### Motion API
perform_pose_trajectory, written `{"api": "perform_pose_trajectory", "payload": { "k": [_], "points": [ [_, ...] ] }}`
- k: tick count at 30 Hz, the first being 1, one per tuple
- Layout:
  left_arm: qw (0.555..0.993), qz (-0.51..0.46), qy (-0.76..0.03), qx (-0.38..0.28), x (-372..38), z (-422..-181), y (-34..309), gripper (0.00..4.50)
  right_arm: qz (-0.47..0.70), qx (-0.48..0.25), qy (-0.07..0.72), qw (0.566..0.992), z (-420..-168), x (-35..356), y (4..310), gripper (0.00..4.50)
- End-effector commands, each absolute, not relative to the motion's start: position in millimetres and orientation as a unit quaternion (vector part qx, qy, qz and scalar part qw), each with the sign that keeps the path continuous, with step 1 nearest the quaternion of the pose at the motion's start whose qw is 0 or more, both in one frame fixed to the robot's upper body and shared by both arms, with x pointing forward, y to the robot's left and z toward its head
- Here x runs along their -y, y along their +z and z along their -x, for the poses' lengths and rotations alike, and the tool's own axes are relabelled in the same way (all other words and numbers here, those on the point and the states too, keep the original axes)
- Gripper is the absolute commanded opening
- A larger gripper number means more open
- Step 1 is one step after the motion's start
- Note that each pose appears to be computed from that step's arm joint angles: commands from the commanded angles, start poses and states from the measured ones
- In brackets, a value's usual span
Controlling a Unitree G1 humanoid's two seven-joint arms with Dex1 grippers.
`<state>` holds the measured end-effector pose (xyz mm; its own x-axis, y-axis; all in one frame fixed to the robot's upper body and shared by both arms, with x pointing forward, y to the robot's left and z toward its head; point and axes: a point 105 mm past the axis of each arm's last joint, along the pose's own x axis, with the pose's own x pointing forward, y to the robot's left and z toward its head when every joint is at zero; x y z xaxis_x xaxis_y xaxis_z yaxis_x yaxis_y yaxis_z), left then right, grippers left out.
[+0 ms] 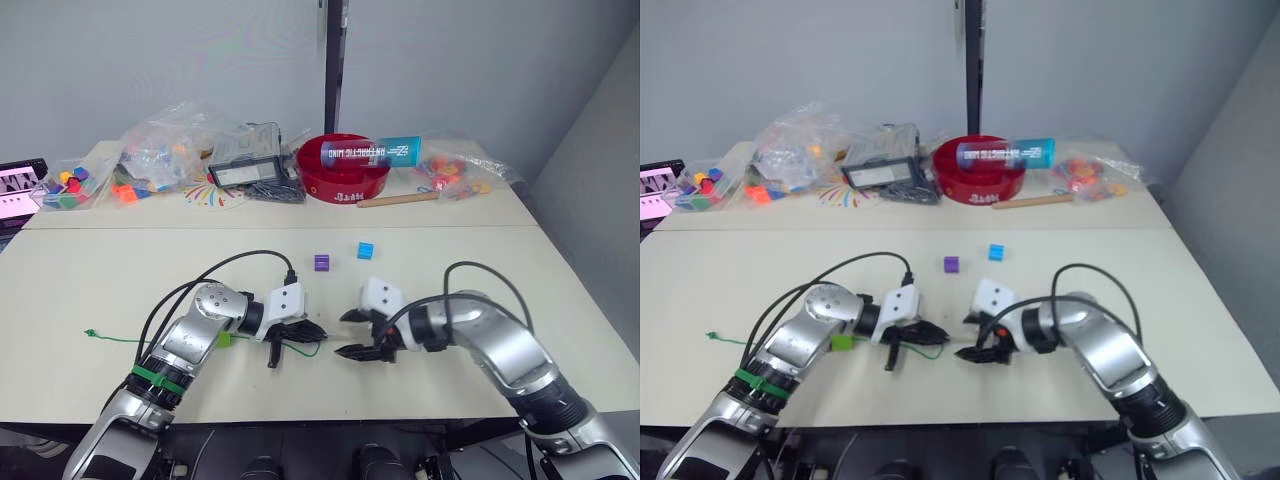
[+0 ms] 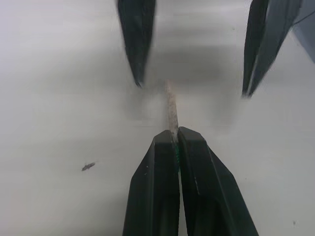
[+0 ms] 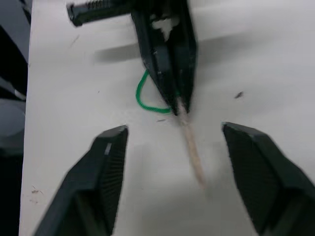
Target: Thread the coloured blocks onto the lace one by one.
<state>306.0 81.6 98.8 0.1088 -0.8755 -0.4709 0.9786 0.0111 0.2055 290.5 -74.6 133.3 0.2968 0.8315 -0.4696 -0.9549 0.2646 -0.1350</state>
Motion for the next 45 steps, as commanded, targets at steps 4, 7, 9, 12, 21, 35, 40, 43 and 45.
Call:
{"api": "perform_pose_trajectory", "payload": {
  "k": [4,7,9,12,21,35,40,43,45],
  "points": [
    [0.713,-0.248,-0.65,-0.091,-89.2,-305.4,107.2,0.0,0.147,-0.093,0.465,0.868,-323.5,96.6,161.0,4.49],
    [0.715,-0.248,-0.647,-0.094,-91.6,-303.2,105.9,0.0,0.136,-0.069,0.344,0.927,-351.3,112.7,155.9,4.49],
    [0.718,-0.248,-0.644,-0.095,-93.3,-303.1,106.6,0.0,0.101,-0.046,0.256,0.96,-364.4,113.4,151.1,4.49],
    [0.719,-0.249,-0.642,-0.095,-94.1,-303.1,107.2,0.0,0.073,-0.03,0.185,0.98,-372.6,109.0,144.9,4.49],
    [0.722,-0.251,-0.638,-0.097,-97.2,-304.3,108.1,0.0,0.048,-0.007,0.086,0.995,-397.9,95.5,133.4,4.49],
    [0.726,-0.254,-0.631,-0.099,-101.0,-306.1,110.2,0.0,0.046,-0.025,0.043,0.998,-441.2,82.9,115.2,4.49],
    [0.729,-0.254,-0.627,-0.101,-103.0,-305.8,111.4,0.0,0.027,-0.045,0.017,0.998,-448.2,86.1,105.2,3.97],
    [0.73,-0.255,-0.626,-0.101,-103.7,-306.2,111.8,0.0,0.026,-0.036,0.028,0.999,-449.7,82.3,108.3,2.99],
    [0.73,-0.256,-0.626,-0.102,-103.9,-306.2,111.6,0.0,0.027,-0.036,0.03,0.999,-450.4,82.0,108.6,2.29]
  ]
}}
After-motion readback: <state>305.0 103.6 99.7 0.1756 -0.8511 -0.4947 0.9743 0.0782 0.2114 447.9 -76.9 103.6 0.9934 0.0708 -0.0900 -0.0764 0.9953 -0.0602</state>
